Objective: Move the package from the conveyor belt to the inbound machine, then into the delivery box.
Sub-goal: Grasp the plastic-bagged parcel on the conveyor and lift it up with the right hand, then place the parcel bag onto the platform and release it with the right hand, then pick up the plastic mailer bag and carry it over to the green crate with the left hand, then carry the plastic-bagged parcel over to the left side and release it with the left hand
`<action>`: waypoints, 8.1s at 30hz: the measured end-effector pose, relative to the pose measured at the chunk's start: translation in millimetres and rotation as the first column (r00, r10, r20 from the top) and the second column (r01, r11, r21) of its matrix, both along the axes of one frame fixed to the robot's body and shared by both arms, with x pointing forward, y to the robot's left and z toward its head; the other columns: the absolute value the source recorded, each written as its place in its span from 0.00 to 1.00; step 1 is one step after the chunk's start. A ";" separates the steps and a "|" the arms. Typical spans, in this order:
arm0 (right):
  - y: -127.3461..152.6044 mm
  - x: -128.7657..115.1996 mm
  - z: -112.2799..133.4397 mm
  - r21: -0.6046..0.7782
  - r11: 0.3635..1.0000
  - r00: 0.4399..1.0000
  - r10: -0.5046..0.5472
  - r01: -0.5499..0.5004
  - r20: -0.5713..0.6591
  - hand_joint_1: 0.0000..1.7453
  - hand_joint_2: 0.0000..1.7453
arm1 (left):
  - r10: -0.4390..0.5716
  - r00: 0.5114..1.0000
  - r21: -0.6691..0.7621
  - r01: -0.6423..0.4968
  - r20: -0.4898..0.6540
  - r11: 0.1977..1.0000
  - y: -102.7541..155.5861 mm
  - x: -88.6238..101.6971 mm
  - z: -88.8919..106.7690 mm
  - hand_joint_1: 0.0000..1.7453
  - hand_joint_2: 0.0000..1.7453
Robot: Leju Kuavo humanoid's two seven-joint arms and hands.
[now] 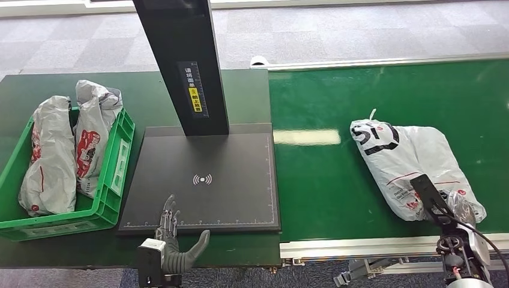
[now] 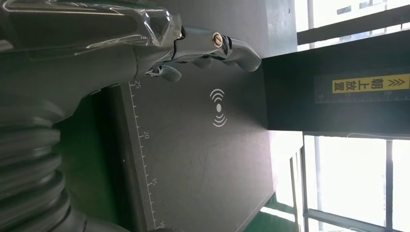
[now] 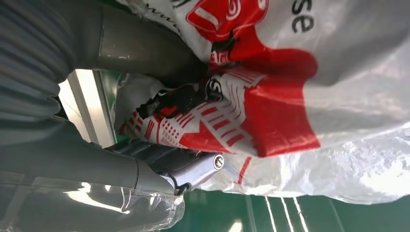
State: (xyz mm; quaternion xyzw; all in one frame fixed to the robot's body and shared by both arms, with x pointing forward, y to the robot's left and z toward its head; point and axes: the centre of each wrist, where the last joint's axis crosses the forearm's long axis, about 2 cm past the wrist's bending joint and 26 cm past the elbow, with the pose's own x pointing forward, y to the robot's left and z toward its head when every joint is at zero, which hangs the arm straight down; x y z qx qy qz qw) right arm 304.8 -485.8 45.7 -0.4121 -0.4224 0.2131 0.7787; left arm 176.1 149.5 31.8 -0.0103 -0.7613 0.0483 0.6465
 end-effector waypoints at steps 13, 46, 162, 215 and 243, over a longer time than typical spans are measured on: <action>28.5 23.2 44.0 0.007 0.986 0.871 0.146 -0.169 0.470 1.00 1.00 | 0.033 0.999 0.000 -0.033 0.002 0.999 0.1 0.1 0.1 0.00 1.00; 269.3 52.7 112.4 -0.013 0.683 0.525 0.573 -0.730 0.629 1.00 1.00 | 0.022 0.999 0.041 -0.024 0.048 0.999 -17.2 36.7 6.1 0.00 1.00; 317.1 5.7 108.0 0.220 0.454 0.400 0.352 -0.864 0.846 0.00 1.00 | -0.624 0.695 0.781 0.589 -0.358 0.208 -42.4 147.5 49.9 0.00 1.00; 296.5 -14.4 100.2 0.232 0.534 0.423 0.268 -0.813 0.866 0.00 1.00 | -0.385 0.858 0.407 0.235 0.340 0.883 29.7 165.9 118.8 1.00 1.00; 275.2 -10.8 99.6 0.237 0.599 0.417 0.180 -0.765 0.891 0.00 1.00 | 0.429 0.745 0.491 -0.662 0.511 0.566 322.1 165.4 159.4 1.00 1.00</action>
